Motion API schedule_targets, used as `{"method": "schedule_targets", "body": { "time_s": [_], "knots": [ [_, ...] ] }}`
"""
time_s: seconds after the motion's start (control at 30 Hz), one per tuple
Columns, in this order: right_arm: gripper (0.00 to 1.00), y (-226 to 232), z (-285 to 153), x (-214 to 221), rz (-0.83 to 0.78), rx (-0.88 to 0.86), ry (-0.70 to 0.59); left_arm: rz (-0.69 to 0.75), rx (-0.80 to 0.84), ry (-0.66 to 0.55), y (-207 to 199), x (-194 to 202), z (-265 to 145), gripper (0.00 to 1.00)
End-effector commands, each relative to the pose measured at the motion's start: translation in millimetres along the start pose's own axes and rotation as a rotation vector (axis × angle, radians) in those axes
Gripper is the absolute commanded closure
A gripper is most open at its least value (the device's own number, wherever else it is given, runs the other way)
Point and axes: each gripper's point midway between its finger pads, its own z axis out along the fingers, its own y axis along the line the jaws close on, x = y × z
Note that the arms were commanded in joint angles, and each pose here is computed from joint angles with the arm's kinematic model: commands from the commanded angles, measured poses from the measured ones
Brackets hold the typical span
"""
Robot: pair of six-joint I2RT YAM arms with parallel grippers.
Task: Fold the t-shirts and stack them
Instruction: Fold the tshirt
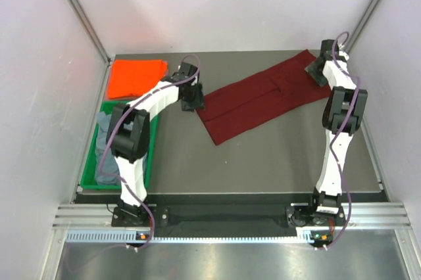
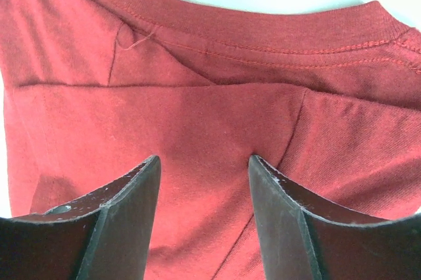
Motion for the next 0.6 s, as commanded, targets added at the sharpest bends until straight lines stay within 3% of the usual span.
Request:
{"method": "schedule_targets", "body": {
  "time_s": [0.0,0.3,0.57],
  "knots": [
    [0.43,-13,14,-13,-0.047,0.009,-0.035,-0.001,0.036,-0.112,-9,-57,6,0.47],
    [0.41,4,-5,-15,-0.077,-0.101,-0.038,0.061,0.169,-0.1,-4,-101,31,0.44],
    [0.41,7,1,-4,-0.045,-0.126,0.0,0.11,0.195,-0.037,12,-89,46,0.42]
  ]
}}
